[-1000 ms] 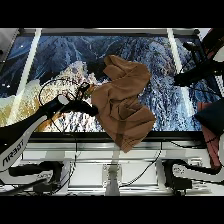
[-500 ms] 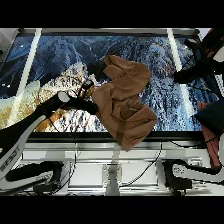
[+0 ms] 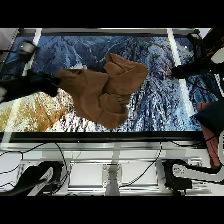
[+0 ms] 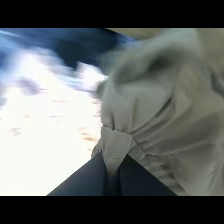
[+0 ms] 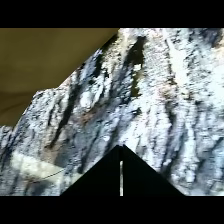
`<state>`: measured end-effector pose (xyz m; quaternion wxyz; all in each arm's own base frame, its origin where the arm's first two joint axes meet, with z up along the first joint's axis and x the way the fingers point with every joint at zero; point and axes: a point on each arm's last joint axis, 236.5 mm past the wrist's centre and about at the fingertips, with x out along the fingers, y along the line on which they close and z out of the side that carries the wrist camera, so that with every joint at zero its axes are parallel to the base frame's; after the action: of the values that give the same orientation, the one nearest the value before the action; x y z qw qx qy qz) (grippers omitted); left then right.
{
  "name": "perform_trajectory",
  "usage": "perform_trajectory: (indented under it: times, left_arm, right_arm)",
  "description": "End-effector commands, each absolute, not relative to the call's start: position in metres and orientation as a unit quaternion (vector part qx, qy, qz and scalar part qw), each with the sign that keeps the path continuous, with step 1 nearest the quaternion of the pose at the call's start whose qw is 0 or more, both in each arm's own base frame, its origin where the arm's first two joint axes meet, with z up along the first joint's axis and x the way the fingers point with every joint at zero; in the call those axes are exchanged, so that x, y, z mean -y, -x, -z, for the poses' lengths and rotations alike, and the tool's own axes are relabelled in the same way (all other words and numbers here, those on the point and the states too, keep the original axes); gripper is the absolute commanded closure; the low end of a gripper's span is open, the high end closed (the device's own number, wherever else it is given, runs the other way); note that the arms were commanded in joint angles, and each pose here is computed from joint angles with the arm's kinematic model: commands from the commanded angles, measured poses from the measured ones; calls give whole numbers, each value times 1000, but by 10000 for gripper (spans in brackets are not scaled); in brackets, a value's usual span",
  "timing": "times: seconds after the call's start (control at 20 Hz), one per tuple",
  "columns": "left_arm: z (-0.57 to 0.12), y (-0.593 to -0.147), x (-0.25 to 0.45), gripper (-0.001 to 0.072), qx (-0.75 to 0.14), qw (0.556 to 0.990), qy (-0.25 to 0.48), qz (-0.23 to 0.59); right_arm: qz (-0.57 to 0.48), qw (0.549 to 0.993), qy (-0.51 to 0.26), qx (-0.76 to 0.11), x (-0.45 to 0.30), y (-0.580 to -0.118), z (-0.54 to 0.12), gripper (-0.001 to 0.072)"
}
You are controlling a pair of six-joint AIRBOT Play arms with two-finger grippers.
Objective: Fold the clothes and pants, and hang the long-sleeved shirts on hangers.
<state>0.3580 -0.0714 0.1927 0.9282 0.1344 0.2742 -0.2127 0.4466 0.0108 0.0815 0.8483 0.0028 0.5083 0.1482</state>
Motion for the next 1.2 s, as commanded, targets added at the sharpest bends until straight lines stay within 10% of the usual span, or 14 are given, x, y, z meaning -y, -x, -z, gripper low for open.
perform_trajectory:
  times: [0.0,0.5,1.15]
  left_arm:
    - [-228,-338,16,680,-248,953,-128,121]
    - [-178,-344,-49,680,-340,927,-151,45]
    - [-171,-346,-49,680,-349,924,-149,48]
  right_arm:
    - [-204,826,-105,-515,-55,-441,-58,702]
    - [-154,811,-251,-506,-125,-493,18,202]
    - [2,788,-363,-497,-104,-604,91,275]
